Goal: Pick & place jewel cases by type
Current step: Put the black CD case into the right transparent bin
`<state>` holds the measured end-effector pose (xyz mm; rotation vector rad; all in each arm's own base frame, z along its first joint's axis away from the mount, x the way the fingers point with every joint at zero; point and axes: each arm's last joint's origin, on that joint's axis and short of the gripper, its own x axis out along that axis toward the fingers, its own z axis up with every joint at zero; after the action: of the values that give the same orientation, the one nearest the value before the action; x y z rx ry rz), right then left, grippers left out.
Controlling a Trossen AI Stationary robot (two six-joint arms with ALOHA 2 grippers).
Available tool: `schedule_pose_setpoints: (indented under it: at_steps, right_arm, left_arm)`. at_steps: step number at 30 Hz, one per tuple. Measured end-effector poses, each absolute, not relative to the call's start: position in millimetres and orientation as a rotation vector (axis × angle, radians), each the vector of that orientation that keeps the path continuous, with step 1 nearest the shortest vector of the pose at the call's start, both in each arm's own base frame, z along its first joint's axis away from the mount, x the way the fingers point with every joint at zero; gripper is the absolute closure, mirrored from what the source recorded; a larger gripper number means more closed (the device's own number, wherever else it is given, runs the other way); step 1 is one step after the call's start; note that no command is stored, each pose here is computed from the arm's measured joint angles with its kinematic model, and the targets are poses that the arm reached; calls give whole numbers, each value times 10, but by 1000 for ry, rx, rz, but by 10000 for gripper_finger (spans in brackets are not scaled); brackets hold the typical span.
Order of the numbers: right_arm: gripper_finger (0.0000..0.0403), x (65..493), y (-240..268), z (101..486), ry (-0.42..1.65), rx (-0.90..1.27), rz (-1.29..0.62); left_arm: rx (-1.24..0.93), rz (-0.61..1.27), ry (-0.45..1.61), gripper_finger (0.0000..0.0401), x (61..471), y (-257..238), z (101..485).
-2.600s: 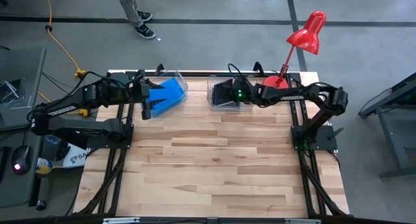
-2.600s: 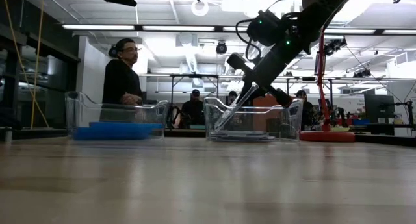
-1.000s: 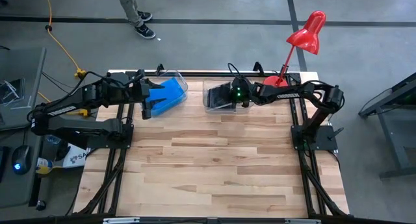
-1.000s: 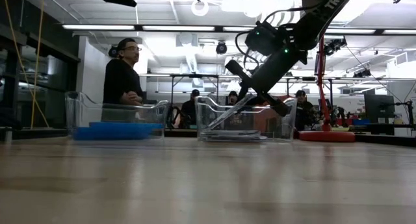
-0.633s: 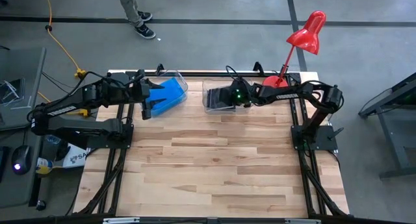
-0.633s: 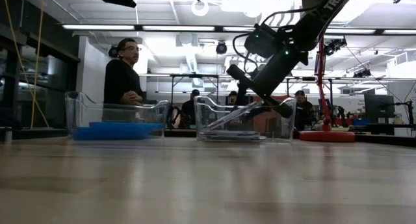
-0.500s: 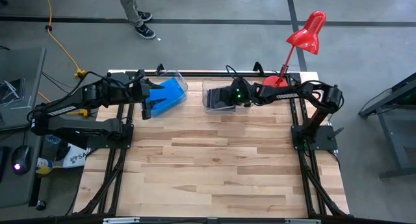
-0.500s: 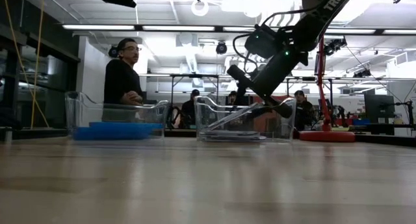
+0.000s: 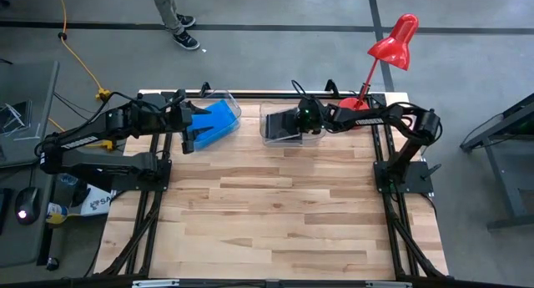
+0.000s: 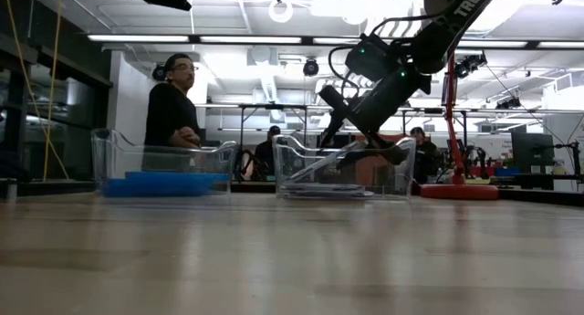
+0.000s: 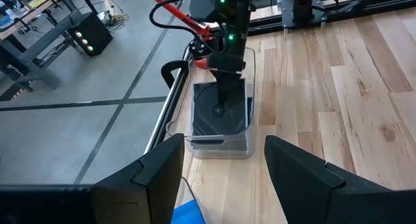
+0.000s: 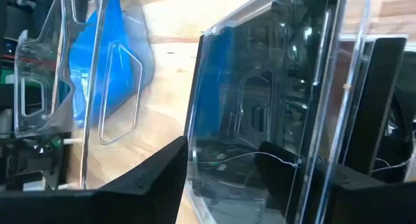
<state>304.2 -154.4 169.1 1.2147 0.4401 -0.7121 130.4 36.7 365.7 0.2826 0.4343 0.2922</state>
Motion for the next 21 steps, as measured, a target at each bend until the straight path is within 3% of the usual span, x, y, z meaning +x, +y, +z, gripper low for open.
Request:
schedule_pose_setpoints:
  at_steps: [10, 21]
  right_arm:
    - [190, 3060, -1543, 1716, 455, 1206, -674]
    - [191, 3171, -1614, 2081, 598, 1067, -715]
  left_arm:
    - [283, 292, 434, 190, 1304, 366, 3657]
    - [283, 292, 435, 190, 1303, 367, 3657]
